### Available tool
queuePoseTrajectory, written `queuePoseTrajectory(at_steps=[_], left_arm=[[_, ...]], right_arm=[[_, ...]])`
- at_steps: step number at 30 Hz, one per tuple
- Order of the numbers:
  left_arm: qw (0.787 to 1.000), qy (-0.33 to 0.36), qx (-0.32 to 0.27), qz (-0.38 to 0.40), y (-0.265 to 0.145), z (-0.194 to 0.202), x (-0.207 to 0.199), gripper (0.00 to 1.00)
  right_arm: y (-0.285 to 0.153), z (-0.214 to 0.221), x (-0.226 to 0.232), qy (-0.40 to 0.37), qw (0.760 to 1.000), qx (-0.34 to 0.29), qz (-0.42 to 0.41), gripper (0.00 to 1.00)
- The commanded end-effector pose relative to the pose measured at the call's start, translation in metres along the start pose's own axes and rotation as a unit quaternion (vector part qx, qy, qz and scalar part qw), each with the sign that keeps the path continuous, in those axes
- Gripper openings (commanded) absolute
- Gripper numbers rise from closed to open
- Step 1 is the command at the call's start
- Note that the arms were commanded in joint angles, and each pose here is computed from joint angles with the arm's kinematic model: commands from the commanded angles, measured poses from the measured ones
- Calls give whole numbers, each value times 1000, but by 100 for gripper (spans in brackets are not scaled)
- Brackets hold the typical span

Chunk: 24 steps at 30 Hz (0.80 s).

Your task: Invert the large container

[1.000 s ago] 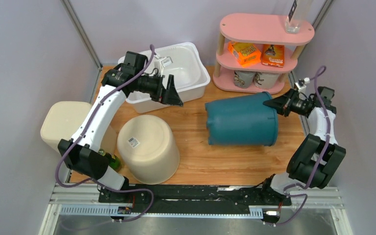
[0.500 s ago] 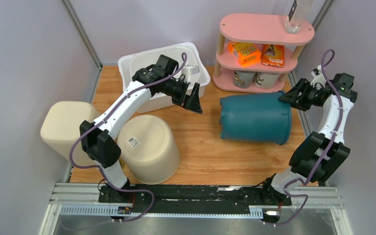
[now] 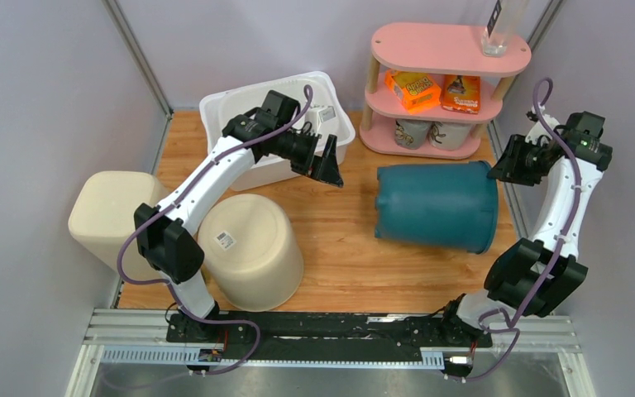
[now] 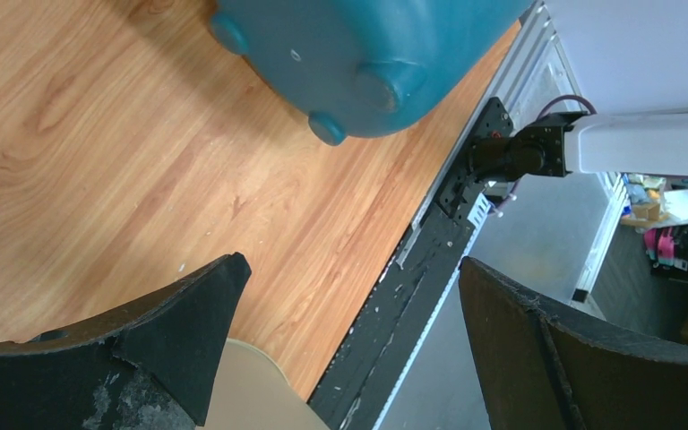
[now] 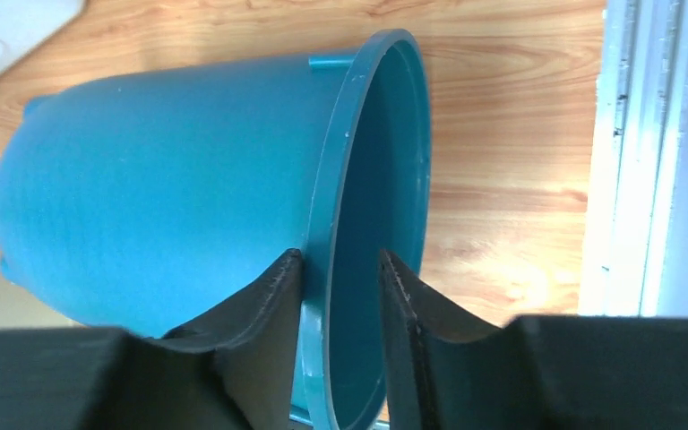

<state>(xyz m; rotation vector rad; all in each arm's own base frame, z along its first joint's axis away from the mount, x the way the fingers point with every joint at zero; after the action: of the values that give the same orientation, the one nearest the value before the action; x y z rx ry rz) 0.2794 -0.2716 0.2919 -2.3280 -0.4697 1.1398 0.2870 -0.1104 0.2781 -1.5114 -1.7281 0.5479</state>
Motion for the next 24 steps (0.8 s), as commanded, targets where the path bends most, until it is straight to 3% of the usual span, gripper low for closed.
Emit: queuePoseTrajectory(at_steps=[1, 4, 6, 18, 24], left_arm=[[999, 14, -30, 26, -11, -12, -18, 99], [999, 8, -28, 30, -9, -13, -19, 99], [999, 3, -26, 32, -8, -12, -18, 98], [999, 9, -23, 35, -6, -9, -23, 98], [999, 12, -21, 32, -5, -7, -22, 98]], right_arm=[[-18, 15, -17, -41, 994, 45, 89, 31], [-22, 19, -23, -64, 990, 54, 110, 8], [-21, 24, -31, -83, 987, 61, 124, 0], [-7, 69, -122, -103, 969, 110, 197, 0], [7, 63, -121, -141, 977, 75, 139, 20]])
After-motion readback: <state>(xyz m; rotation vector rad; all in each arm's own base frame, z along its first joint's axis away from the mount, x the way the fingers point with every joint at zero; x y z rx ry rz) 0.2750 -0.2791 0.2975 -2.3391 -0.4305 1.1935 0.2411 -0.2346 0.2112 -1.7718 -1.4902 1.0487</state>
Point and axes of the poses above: each gripper's point midway between its finger pads, its own y axis out along the fingers, its own x axis along the line the jaws close on, z = x × y, the point moved 5 cm from there along -y, back along the fingers, and after that the axes turned 4 degrees about -y, right-handed, at the moved point
